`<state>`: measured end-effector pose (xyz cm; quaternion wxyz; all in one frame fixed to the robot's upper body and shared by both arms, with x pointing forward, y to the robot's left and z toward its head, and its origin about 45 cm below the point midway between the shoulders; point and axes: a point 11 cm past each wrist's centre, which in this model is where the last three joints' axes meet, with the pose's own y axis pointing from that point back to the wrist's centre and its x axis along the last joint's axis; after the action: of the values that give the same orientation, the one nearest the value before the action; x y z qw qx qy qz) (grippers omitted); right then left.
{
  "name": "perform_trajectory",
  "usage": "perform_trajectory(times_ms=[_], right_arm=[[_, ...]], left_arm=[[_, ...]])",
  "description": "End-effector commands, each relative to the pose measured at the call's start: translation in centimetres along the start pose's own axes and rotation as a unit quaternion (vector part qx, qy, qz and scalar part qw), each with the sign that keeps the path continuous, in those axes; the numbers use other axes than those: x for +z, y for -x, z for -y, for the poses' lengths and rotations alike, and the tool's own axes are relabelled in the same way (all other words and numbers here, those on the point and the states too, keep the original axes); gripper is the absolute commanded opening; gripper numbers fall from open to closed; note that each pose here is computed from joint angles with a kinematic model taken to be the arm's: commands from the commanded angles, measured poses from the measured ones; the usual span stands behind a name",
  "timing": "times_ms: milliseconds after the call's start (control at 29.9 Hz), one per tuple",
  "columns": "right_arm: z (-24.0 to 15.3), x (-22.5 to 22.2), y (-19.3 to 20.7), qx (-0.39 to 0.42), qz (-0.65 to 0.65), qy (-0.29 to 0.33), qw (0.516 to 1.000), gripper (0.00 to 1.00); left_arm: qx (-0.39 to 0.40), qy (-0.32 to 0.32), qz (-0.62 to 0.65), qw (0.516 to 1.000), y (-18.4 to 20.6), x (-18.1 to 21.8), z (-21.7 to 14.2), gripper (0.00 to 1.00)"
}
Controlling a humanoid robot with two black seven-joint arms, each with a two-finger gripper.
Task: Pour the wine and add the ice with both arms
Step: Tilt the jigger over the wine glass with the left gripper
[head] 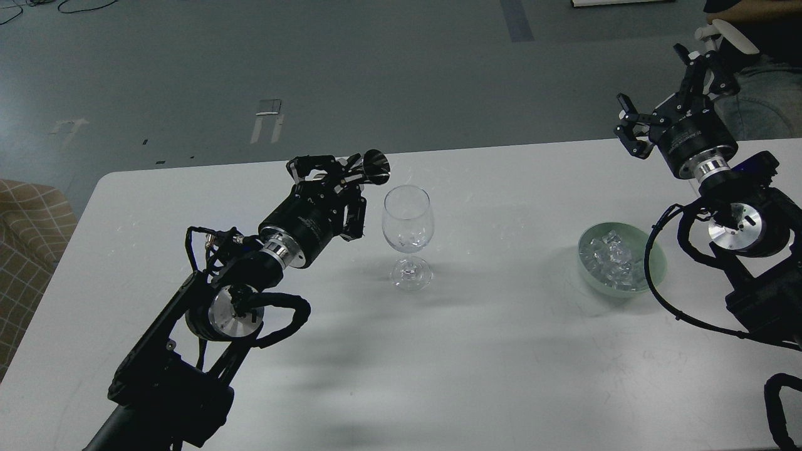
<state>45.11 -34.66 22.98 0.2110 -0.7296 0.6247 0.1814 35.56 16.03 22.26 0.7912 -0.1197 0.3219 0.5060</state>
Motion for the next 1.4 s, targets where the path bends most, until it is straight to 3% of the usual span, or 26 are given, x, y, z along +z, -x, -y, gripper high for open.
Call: perform_trajectory(times_ms=[0, 1370], right_arm=[[0.00, 0.00, 0.01, 0.000, 0.001, -0.001, 1.000, 1.00], [-0.04, 0.09, -0.02, 0.000, 0.000, 0.001, 1.000, 1.00]], left_arm=[[-0.001, -0.003, 0.018, 1.000, 0.21, -0.44, 0.05, 0.05], [0.007, 0.018, 0.184, 0.983, 0.89, 0.06, -0.02, 0.05]])
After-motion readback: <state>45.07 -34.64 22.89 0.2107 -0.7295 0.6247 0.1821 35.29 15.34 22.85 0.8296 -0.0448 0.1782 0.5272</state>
